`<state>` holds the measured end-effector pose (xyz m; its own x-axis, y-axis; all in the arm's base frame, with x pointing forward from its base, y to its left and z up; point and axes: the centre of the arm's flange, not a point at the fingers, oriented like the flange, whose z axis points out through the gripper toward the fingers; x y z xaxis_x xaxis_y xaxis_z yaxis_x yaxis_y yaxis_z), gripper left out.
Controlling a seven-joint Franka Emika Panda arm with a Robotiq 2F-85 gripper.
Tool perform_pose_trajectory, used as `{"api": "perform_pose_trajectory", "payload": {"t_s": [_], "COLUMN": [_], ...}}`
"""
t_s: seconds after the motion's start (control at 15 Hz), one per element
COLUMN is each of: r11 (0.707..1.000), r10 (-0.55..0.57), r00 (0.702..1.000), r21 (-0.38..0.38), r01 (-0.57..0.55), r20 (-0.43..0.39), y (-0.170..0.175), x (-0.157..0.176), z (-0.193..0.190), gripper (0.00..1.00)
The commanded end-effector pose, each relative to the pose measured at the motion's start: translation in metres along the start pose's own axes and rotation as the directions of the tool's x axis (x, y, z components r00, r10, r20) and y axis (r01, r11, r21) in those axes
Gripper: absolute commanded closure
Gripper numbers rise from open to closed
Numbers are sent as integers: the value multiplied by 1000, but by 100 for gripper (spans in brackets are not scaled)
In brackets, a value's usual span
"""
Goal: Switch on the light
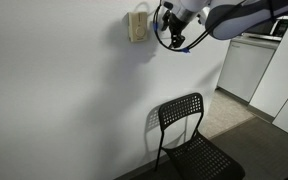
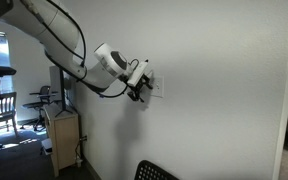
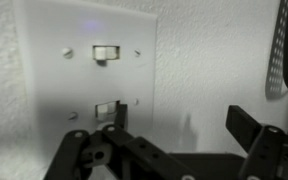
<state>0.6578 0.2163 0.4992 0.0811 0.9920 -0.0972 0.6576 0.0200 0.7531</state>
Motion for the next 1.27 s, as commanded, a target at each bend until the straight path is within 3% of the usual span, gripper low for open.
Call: {"api": "perform_pose_trajectory", "payload": {"t_s": [0.0, 0.4, 0.87, 1.2], "r11": [997, 1000, 989, 984], "r10": [-11, -15, -35, -27], "r00": [1000, 999, 991, 991], "r21": [-79, -15, 147, 179], "r01": [13, 16, 16, 2], "r20": [24, 52, 132, 135], "y": [32, 26, 6, 5], "x": [-8, -6, -10, -14], "z": [-14, -10, -28, -39], "gripper": [0, 0, 0, 0]}}
